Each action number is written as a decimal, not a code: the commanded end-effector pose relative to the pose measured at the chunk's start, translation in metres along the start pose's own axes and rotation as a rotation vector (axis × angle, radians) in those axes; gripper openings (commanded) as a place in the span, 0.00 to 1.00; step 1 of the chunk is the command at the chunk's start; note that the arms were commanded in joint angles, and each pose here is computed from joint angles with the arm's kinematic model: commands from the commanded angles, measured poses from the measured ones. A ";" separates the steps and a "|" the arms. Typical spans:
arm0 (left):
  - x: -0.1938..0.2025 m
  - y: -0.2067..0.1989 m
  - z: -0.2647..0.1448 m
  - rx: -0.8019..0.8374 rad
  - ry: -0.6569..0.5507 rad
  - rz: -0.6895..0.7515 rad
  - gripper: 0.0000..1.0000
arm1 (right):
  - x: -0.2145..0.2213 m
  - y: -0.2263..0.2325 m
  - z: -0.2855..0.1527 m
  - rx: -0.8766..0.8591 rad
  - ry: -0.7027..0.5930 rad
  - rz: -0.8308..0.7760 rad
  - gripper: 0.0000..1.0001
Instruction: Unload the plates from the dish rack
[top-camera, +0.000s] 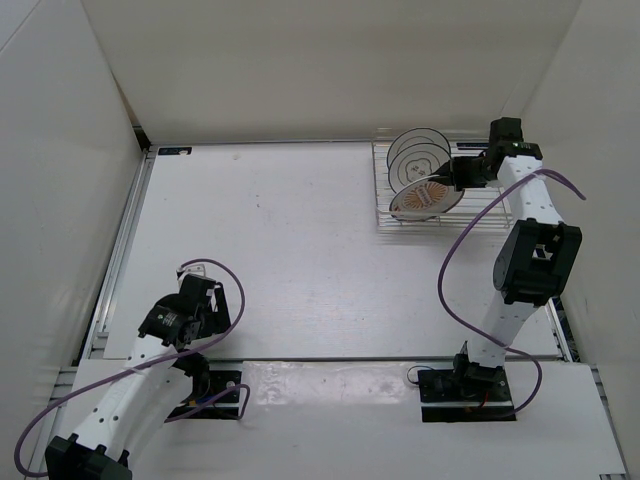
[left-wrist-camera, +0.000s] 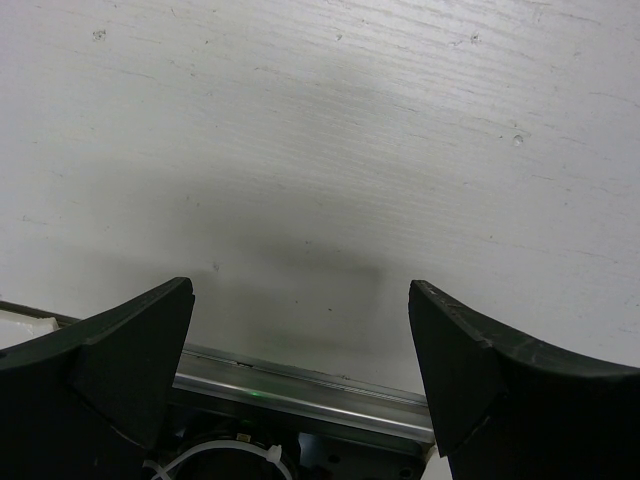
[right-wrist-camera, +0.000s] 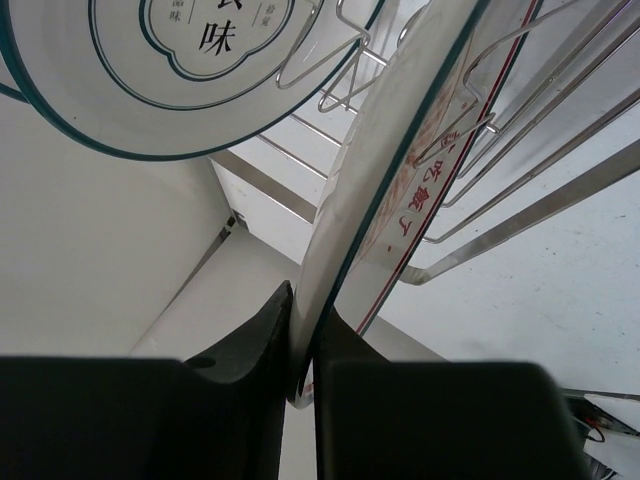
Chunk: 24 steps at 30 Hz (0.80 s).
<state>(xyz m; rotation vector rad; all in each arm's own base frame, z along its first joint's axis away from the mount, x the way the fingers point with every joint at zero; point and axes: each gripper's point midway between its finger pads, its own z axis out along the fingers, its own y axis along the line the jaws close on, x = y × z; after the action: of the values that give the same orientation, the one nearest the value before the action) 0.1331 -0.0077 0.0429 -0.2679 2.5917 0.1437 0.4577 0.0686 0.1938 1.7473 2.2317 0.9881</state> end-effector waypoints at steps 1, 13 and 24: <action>-0.003 -0.001 -0.002 0.004 -0.008 0.000 1.00 | 0.011 0.042 -0.032 -0.172 -0.011 -0.083 0.00; -0.002 -0.002 -0.001 0.010 0.000 0.008 1.00 | 0.023 0.057 -0.050 -0.231 0.008 -0.090 0.00; -0.002 -0.003 -0.001 0.014 -0.003 0.010 1.00 | 0.038 0.072 -0.081 -0.294 0.033 -0.111 0.00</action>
<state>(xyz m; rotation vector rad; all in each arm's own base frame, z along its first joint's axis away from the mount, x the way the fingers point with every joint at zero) 0.1325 -0.0084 0.0420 -0.2603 2.6007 0.1423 0.4595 0.0754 0.2387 1.6829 2.1694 1.1088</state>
